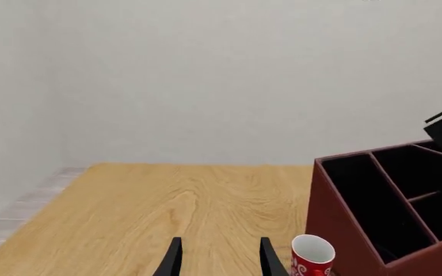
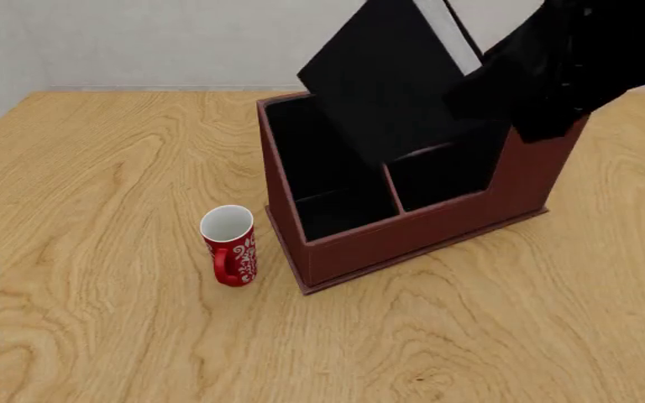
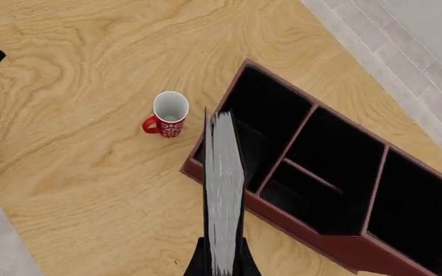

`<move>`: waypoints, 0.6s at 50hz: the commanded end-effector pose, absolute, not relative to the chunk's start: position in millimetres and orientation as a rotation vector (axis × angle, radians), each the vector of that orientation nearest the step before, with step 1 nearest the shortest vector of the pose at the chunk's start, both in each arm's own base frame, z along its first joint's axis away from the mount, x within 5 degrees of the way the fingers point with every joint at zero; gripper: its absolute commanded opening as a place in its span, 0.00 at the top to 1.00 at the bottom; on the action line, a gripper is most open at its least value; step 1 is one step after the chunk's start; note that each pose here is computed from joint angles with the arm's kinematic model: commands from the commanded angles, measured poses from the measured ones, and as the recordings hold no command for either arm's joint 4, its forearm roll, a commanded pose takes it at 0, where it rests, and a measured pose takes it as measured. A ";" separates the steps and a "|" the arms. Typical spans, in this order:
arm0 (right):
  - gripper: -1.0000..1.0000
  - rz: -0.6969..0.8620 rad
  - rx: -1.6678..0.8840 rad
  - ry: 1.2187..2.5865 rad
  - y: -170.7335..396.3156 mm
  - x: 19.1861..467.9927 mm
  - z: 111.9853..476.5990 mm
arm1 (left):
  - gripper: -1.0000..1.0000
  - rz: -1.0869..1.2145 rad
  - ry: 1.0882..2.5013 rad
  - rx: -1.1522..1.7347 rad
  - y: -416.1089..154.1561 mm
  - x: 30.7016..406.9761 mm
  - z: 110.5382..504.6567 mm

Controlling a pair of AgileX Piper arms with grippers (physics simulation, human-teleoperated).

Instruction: Pick up the book and place it in the left compartment of the caddy.

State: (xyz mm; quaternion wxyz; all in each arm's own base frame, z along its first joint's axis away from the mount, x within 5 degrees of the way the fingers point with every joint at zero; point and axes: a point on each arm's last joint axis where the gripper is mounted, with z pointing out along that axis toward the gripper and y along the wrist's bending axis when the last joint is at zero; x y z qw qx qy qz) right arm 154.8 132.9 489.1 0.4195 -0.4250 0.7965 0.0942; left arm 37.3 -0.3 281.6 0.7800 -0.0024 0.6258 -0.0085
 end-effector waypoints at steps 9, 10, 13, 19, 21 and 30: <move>1.00 0.253 -1.019 2.086 148.4 175.2 478.1 | 0.00 0.014 1.330 -0.011 0.6 33.8 290.4; 1.00 0.244 -1.021 2.088 147.2 176.4 477.4 | 0.00 0.011 1.327 -0.015 0.6 33.5 291.1; 1.00 0.233 -1.018 2.094 145.6 178.8 476.0 | 0.00 0.014 1.326 -0.015 0.6 33.3 291.6; 1.00 0.232 -1.006 2.103 145.7 181.4 475.3 | 0.00 0.017 1.321 -0.007 0.5 33.1 292.2; 1.00 0.225 -1.004 2.111 144.9 183.5 473.6 | 0.00 0.017 1.324 -0.013 0.7 33.3 291.7; 1.00 0.222 -1.008 2.114 145.5 184.7 472.4 | 0.00 0.011 1.321 -0.015 0.6 33.3 291.8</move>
